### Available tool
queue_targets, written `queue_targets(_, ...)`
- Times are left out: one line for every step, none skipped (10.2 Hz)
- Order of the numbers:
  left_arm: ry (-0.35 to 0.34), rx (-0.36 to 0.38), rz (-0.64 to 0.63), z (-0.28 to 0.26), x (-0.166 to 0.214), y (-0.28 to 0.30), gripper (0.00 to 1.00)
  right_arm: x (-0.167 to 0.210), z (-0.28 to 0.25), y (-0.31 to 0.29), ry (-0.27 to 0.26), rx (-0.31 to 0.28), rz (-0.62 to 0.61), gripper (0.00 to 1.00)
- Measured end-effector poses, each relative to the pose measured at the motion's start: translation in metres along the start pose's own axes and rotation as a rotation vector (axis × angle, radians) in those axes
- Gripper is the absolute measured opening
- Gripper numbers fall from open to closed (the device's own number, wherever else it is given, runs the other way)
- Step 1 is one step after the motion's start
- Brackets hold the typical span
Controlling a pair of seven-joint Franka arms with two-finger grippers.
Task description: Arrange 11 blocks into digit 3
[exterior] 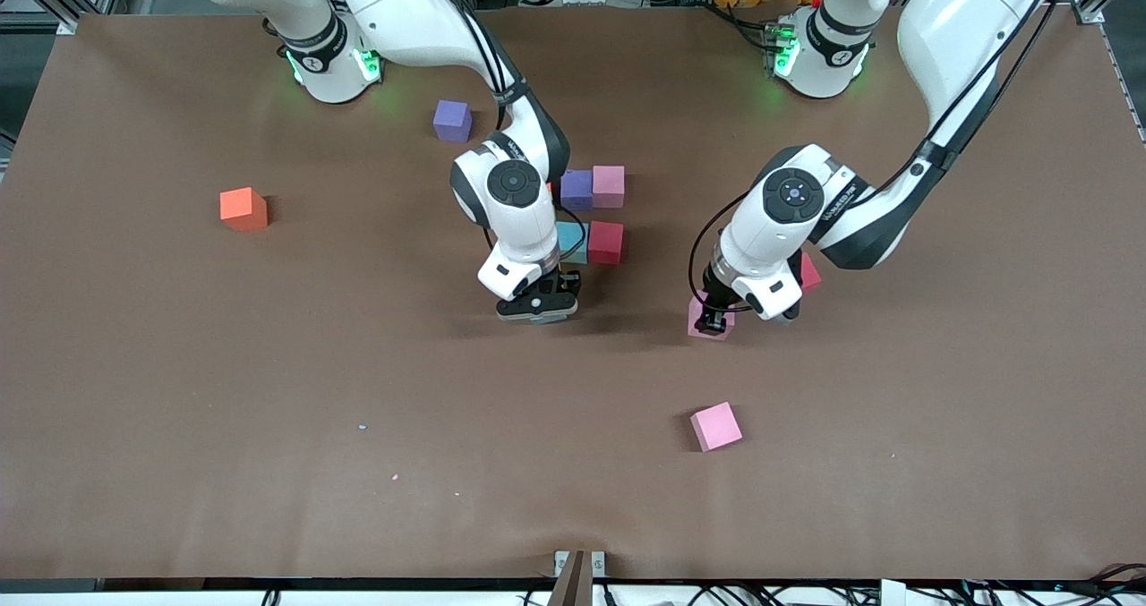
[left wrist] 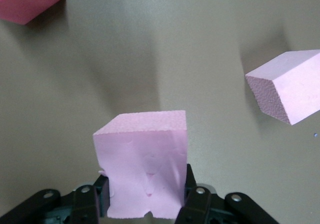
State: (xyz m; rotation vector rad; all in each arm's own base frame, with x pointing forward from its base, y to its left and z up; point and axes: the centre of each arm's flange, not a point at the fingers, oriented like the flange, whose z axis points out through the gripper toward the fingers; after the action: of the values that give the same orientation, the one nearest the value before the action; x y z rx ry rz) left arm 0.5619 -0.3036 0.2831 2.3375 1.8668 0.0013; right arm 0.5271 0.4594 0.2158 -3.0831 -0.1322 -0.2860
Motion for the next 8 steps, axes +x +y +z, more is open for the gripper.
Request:
queue_targets(0.0,0.0,0.007,-0.001,0.0,0.002,0.56,0.0,0.0,0.0,0.0,0.0,0.001,0.55)
queue_targets(-0.002,-0.003,0.014,-0.003,-0.001,0.005,0.56,0.0,0.0,0.0,0.0,-0.001,0.003,0.55)
queue_targets(-0.006,-0.005,0.022,-0.003,-0.004,0.007,0.56,0.0,0.0,0.001,-0.002,-0.002,0.005,0.55)
queue_targets(-0.012,-0.006,0.033,-0.003,-0.012,0.008,0.56,0.0,0.0,0.002,-0.003,-0.004,0.006,0.55)
queue_targets(-0.017,-0.006,0.048,-0.002,-0.023,0.007,0.56,0.0,0.0,0.002,-0.004,-0.005,0.007,0.55)
queue_targets(-0.016,-0.008,0.063,0.0,-0.033,0.007,0.56,0.0,0.0,0.003,-0.006,-0.006,0.008,0.55)
queue_targets(-0.006,-0.012,0.083,0.002,-0.041,0.007,0.56,0.0,0.0,0.004,-0.009,-0.009,0.011,0.55)
queue_targets(0.009,-0.018,0.105,0.005,-0.048,0.006,0.56,0.001,0.0,0.004,-0.012,-0.011,0.018,0.55)
